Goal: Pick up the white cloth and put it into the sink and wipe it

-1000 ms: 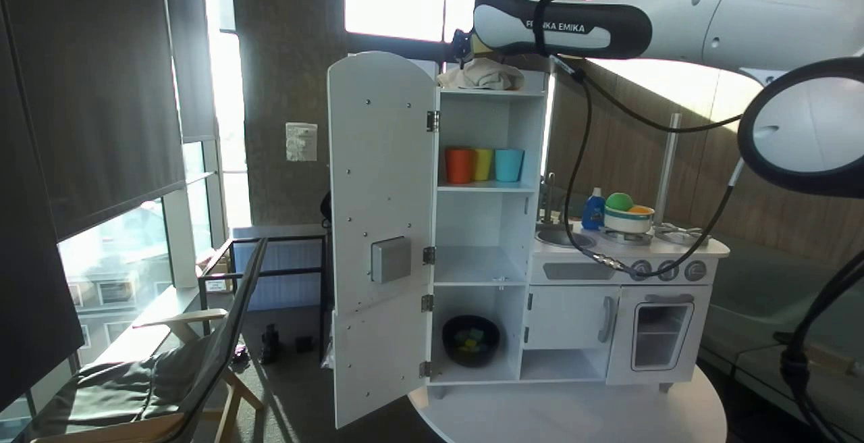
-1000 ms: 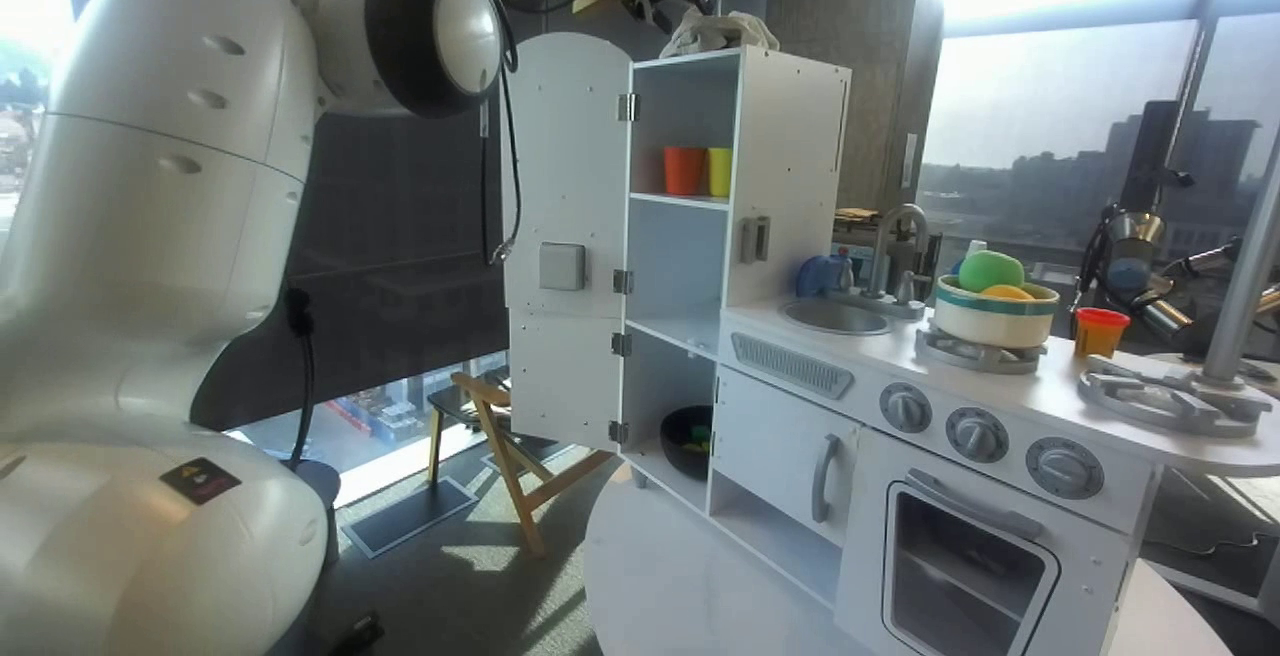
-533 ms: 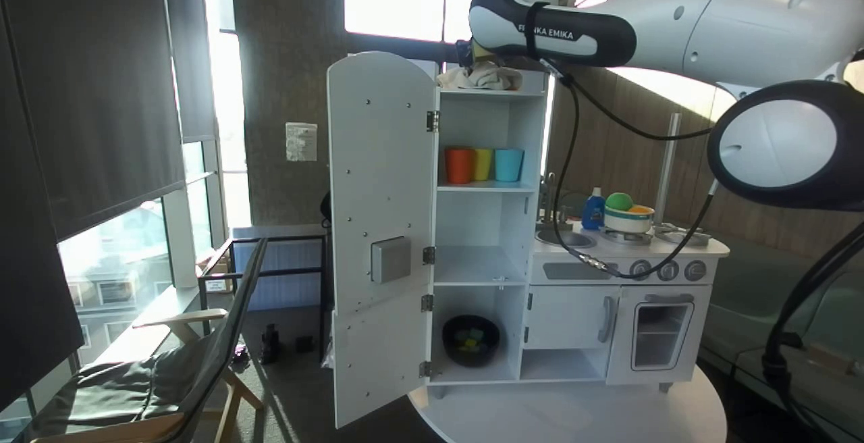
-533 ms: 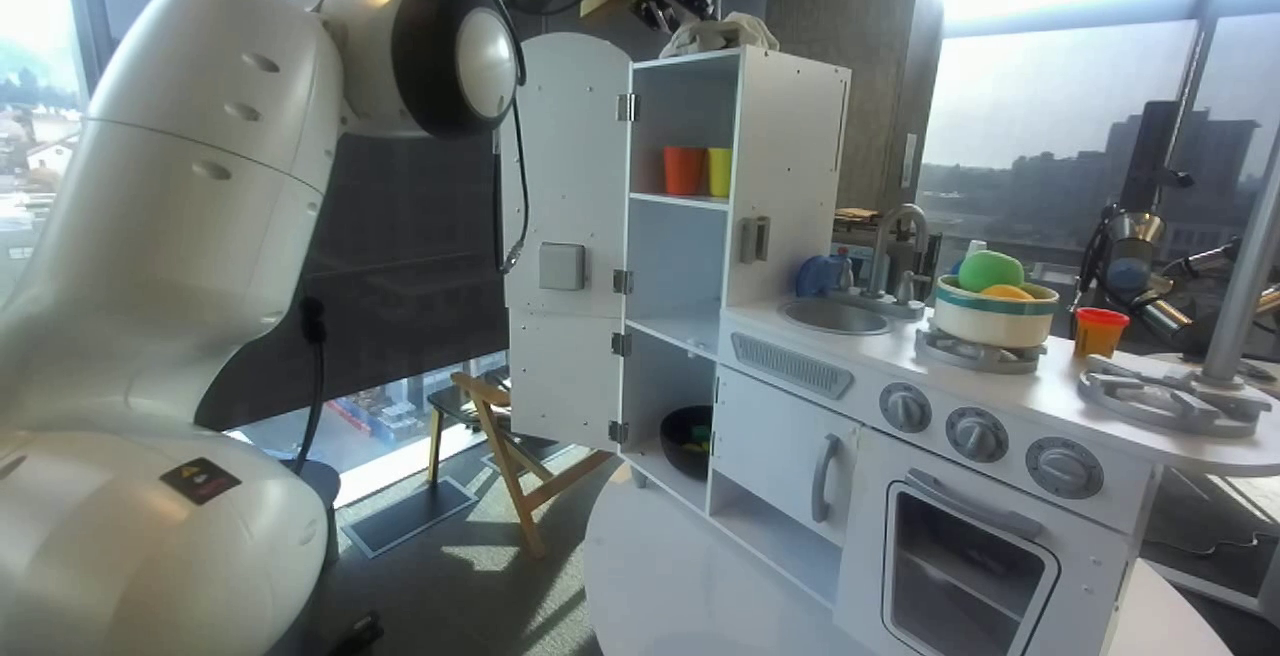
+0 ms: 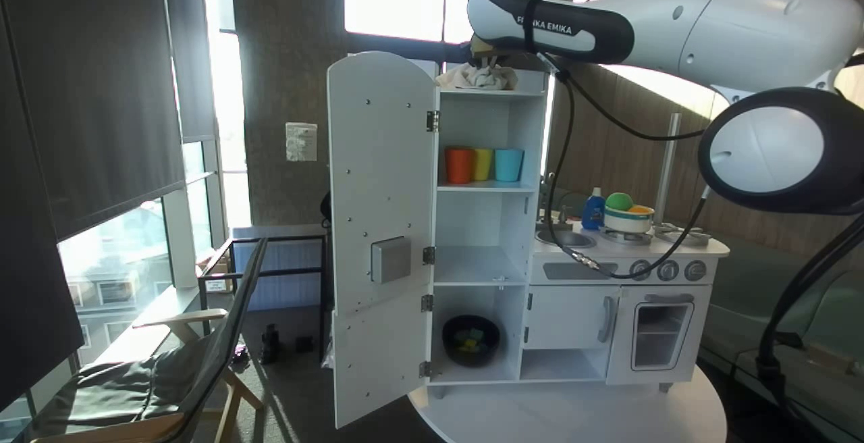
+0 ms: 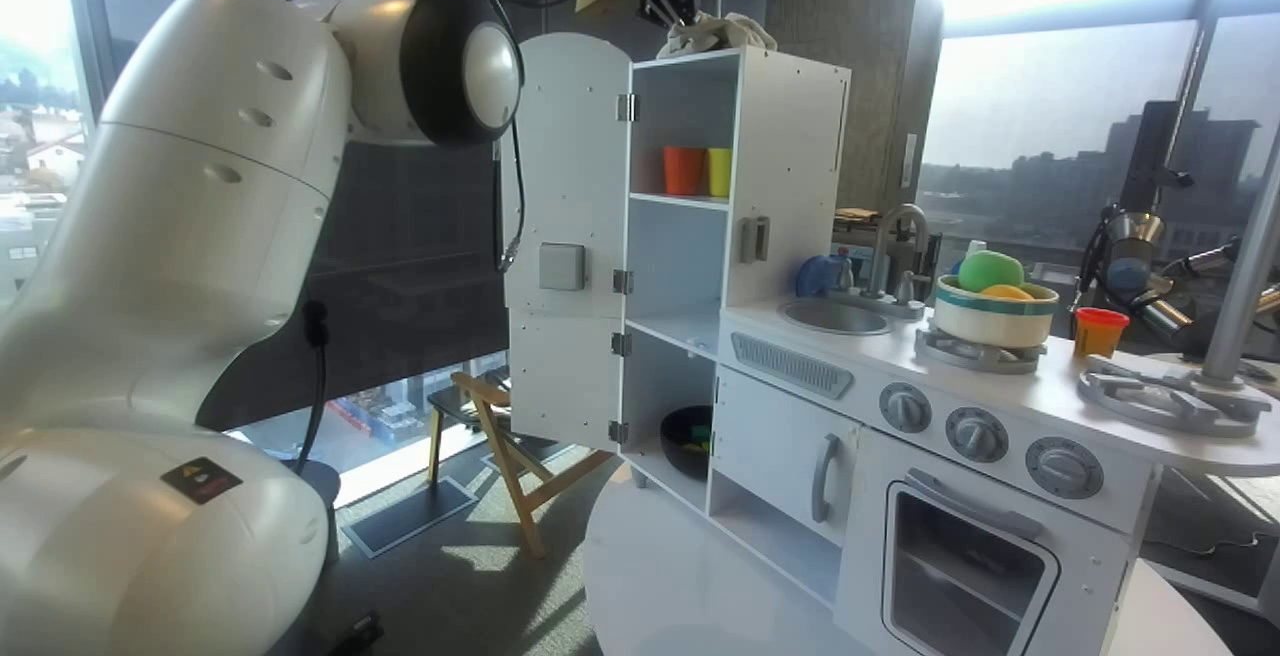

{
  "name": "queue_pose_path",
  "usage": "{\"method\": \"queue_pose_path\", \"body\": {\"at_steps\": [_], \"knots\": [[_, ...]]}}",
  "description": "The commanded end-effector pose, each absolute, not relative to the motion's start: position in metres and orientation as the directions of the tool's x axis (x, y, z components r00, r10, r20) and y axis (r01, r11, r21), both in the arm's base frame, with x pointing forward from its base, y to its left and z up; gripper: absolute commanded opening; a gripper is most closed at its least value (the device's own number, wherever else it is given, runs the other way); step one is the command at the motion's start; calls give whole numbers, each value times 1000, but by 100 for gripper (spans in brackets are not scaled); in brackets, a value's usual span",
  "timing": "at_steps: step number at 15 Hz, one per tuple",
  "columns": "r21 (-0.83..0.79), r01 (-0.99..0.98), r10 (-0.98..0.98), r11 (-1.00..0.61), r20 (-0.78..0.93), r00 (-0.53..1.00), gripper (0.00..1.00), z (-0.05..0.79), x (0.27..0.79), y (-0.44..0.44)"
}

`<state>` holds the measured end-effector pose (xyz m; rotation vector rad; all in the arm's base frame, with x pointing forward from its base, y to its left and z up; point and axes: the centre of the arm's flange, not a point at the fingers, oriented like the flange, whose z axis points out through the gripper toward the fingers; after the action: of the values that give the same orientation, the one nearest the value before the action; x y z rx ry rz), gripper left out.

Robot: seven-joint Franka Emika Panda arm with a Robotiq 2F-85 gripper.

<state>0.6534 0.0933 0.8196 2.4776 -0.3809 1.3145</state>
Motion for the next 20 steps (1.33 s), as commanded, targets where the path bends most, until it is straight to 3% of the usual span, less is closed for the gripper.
{"method": "queue_pose_path", "body": {"at_steps": [1, 11, 20], "knots": [[75, -426, -165, -902, 850, 500, 9, 858, 663, 103], [-310, -585, -469, -749, 872, 139, 9, 927, 602, 79], [-581, -681, -616, -446, 751, -237, 9, 950, 549, 13]]}}
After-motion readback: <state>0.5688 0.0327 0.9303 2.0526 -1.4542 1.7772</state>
